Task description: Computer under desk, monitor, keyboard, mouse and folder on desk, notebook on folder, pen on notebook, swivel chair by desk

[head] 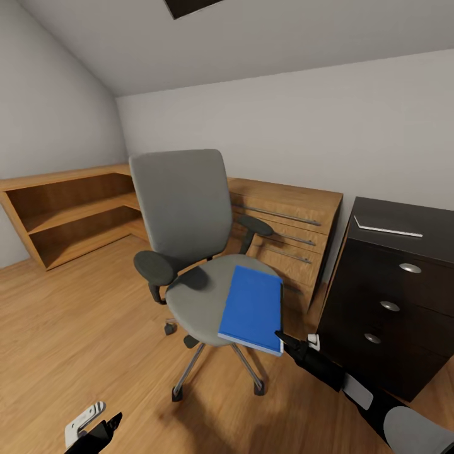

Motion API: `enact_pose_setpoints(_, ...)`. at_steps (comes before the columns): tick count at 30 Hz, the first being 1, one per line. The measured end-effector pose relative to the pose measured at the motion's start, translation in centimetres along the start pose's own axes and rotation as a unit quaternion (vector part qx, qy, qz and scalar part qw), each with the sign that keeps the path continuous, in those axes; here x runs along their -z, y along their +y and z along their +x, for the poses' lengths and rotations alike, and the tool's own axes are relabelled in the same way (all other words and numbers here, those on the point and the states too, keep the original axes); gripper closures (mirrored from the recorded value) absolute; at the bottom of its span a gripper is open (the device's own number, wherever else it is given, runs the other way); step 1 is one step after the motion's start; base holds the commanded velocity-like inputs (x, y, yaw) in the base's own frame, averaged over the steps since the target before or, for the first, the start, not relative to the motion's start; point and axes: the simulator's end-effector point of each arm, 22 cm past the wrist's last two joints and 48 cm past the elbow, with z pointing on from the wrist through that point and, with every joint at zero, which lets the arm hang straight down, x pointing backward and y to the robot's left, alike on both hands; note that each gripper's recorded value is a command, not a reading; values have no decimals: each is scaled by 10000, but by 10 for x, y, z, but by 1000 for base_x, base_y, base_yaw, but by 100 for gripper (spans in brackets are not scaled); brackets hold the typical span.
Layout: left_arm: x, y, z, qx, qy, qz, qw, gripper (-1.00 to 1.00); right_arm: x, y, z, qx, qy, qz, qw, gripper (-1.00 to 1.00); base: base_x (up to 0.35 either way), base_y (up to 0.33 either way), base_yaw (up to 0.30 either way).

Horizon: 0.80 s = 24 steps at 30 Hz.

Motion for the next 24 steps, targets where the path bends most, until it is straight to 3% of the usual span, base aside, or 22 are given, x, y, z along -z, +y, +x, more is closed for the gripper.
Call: enact_pose_setpoints(24,0,0,0,-1,-5,2,10000,-100,-5,2,4,-30,12,-41,10000,-100,0,0,0)
